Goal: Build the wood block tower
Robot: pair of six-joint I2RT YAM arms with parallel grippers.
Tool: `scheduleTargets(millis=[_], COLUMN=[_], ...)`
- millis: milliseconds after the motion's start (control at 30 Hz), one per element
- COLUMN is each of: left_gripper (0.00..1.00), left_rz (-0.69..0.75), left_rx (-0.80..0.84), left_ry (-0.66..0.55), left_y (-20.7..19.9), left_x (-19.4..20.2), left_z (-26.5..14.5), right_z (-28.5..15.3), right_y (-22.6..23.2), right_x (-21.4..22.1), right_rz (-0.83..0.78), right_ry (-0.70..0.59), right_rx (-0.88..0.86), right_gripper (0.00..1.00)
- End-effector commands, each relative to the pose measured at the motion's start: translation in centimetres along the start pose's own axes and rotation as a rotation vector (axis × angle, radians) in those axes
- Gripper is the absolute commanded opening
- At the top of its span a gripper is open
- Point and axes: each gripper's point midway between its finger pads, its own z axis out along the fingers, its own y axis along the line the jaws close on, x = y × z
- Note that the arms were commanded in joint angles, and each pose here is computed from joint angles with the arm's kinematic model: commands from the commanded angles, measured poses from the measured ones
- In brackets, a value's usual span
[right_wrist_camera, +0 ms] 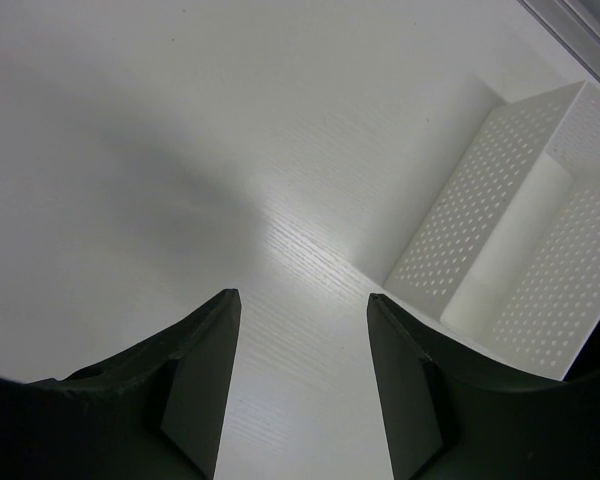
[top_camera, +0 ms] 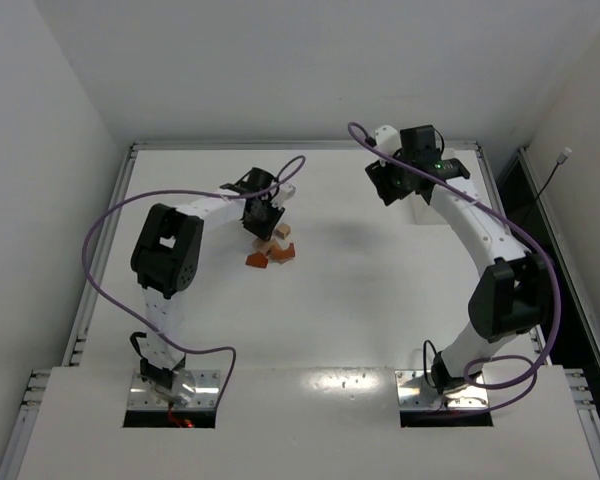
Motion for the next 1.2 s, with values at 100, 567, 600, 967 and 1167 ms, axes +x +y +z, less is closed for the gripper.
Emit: scheduleTargets(millis=[100,567,600,967,1167], left_gripper=[0.00,0.00,0.00,0.00,0.00], left_rz=[0.052,0.069,0.071,-0.046,-0.077], left_rx=[0.158,0.188,0.176,-0.112,-0.288], left_ry=[0.082,0.058,0.036,-0.155,-0.148], left_y=[-6.0,-9.4,-9.2,-3.5,1.0], left_x=[3.3,4.6,4.0,-1.5,-4.0], left_z=[-0.5,-2.4,-3.1,-6.8,-5.1], right_z=[-0.8,-1.4,-1.4,-1.3,-1.3], right_y=[-0.2,0.0,0.0,0.0,0.0], right_x=[0.0,0.4,0.4,0.1,0.1], right_rz=[-0.014,-0.014,-0.014,-0.015,-0.015], right_ry=[-0.021,-0.021,-0.021,-0.033,-0.033], right_rx=[0.011,0.011,0.011,0.006,0.006], right_gripper=[0.51,0.51,0.51,0.51,0.51])
